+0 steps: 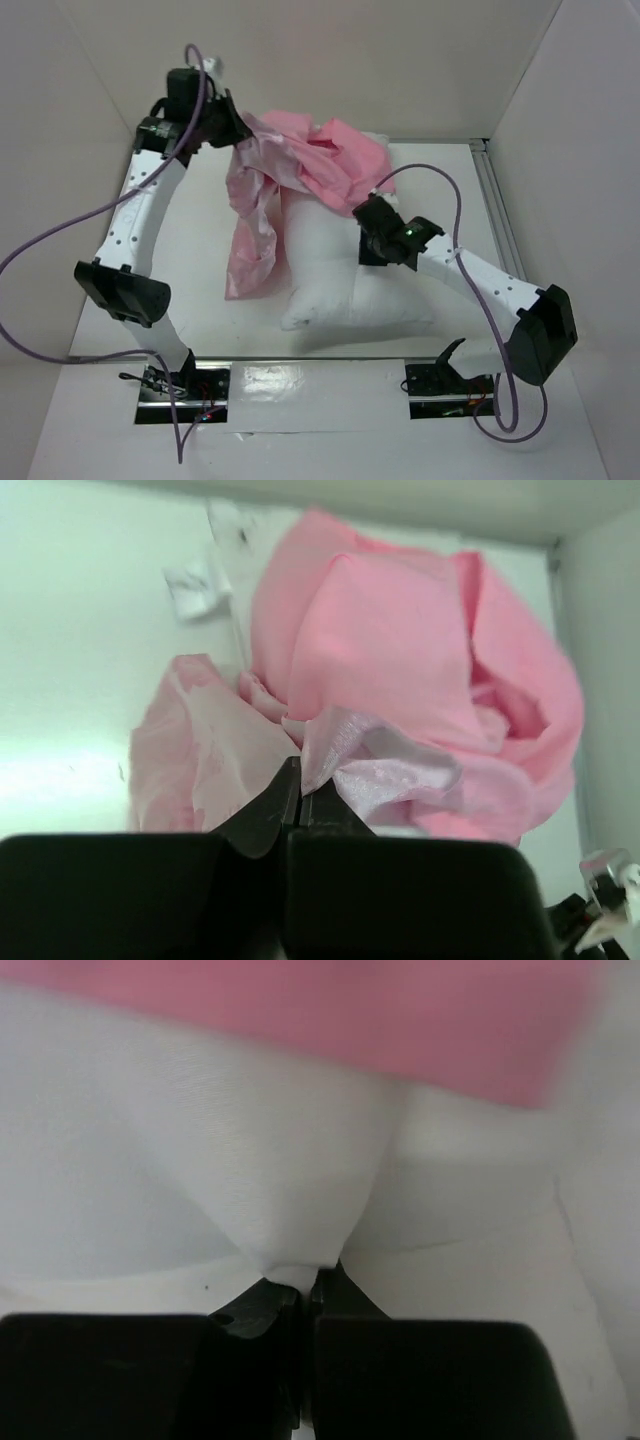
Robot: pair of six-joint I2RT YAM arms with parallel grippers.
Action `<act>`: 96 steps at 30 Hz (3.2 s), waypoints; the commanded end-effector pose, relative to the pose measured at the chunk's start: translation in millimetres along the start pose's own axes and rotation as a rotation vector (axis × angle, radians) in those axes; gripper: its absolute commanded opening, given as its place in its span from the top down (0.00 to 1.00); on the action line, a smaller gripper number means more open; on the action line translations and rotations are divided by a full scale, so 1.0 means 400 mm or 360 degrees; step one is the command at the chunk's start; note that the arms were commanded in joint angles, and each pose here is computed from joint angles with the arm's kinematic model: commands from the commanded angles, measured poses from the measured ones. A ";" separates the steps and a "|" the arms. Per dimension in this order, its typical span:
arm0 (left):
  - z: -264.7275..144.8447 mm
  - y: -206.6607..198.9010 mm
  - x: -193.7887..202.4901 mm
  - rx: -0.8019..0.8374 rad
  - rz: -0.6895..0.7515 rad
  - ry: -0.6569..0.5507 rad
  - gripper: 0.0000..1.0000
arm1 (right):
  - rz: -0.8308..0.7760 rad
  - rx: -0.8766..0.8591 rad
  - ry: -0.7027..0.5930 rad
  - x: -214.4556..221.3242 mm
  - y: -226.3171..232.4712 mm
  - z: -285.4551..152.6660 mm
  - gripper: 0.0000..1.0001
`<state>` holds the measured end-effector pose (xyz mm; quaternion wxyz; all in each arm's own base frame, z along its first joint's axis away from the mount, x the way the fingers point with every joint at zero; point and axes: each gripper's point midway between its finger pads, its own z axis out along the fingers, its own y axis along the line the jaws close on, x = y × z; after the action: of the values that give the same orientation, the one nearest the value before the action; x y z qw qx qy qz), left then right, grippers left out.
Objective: Put the pillow into the pillowcase
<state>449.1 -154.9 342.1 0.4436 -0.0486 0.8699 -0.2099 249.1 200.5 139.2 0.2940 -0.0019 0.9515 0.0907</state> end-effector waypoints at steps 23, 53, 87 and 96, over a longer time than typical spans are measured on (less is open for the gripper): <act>-0.258 0.009 -0.247 0.0383 -0.0107 -0.0435 1.00 | 0.0051 0.0156 -0.0636 -0.383 -0.194 -0.190 0.12; -0.409 -0.025 -0.189 0.0486 0.0027 -0.0392 1.00 | -0.0762 -0.0184 -0.0851 -0.473 0.343 0.090 0.13; -0.342 0.247 -0.032 0.0010 -0.0100 -0.0512 0.00 | -0.0497 -0.0317 -0.1041 -0.298 0.144 -0.276 1.00; -0.123 0.524 0.294 -0.0547 -0.0688 0.0182 0.02 | -0.0594 -0.0371 -0.0674 -0.062 0.187 -0.142 1.00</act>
<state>371.6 16.6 234.4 0.3957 -0.2516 0.8679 -0.1638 232.9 259.8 196.8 0.4802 -0.2290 0.8380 0.1217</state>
